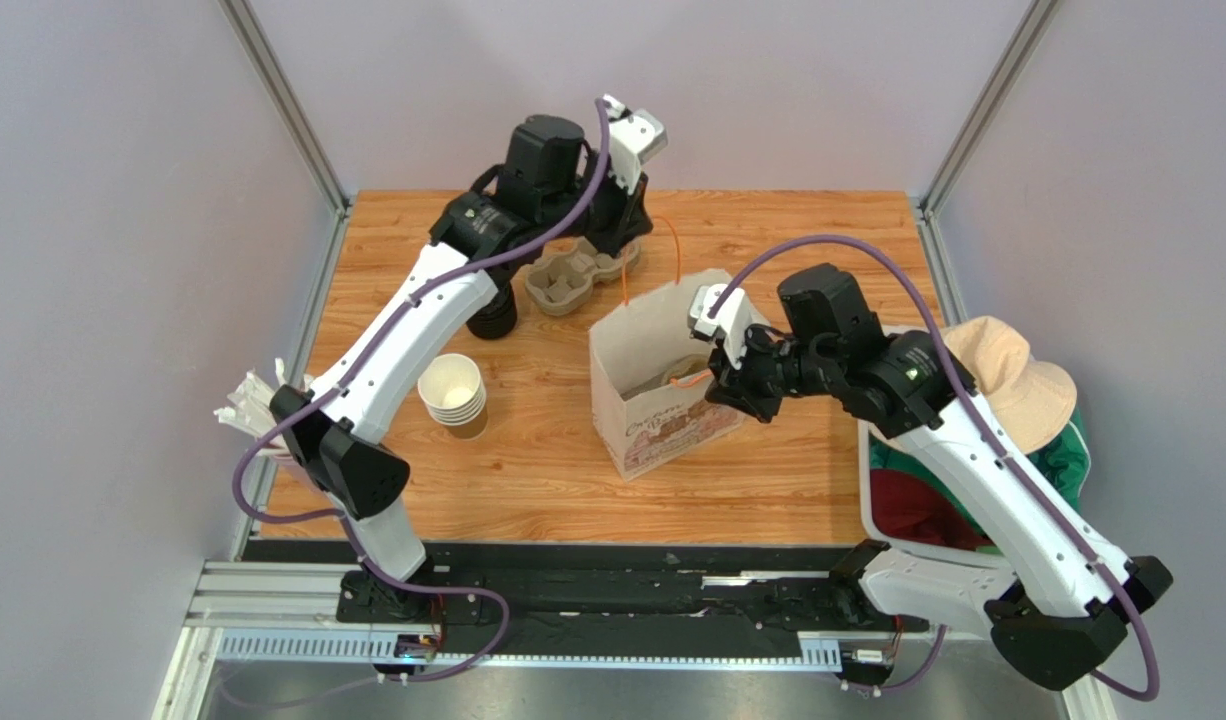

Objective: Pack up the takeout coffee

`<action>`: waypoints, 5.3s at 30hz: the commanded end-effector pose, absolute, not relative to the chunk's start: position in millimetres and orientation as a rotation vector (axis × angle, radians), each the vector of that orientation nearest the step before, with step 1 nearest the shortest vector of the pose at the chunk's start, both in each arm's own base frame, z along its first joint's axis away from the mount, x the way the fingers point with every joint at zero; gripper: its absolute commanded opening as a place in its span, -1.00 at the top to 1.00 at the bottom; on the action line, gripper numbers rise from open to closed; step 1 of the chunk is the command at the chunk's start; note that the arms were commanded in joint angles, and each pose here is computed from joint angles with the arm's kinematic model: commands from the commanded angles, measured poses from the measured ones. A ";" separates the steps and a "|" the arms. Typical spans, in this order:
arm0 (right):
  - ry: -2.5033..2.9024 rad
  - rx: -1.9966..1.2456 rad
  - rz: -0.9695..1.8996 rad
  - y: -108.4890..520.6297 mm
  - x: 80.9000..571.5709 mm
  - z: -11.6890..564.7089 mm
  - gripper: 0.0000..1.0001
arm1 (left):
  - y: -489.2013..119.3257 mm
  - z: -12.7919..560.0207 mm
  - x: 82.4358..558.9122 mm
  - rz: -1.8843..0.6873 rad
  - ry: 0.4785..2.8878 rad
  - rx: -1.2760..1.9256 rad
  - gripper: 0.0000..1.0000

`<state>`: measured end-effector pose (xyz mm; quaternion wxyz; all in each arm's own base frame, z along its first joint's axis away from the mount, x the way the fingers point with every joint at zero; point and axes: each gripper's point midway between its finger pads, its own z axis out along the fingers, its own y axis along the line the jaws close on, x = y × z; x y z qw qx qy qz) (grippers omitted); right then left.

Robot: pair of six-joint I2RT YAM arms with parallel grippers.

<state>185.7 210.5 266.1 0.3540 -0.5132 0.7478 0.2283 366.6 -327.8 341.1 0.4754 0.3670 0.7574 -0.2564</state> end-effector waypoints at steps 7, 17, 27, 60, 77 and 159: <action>1.837 -1.446 0.620 201.0 157.7 268.5 1.00 | -337.7 450.6 340.5 -0.727 1.525 0.975 1.00; 2.031 -1.622 0.606 178.8 129.5 162.3 1.00 | -349.9 374.6 304.0 -0.830 1.641 1.172 1.00; 2.008 -1.742 0.433 167.4 132.9 141.9 1.00 | -354.3 378.8 269.9 -0.866 1.606 1.283 1.00; 1.795 -1.322 0.167 183.6 210.6 268.5 1.00 | -369.2 397.4 352.1 -0.607 1.593 1.047 1.00; 1.662 -0.955 -0.001 166.1 255.1 379.0 1.00 | -337.5 433.0 387.7 -0.446 1.628 0.771 1.00; 1.994 -1.550 0.006 110.9 169.8 160.1 1.00 | -388.7 373.4 308.1 -0.723 1.631 1.227 1.00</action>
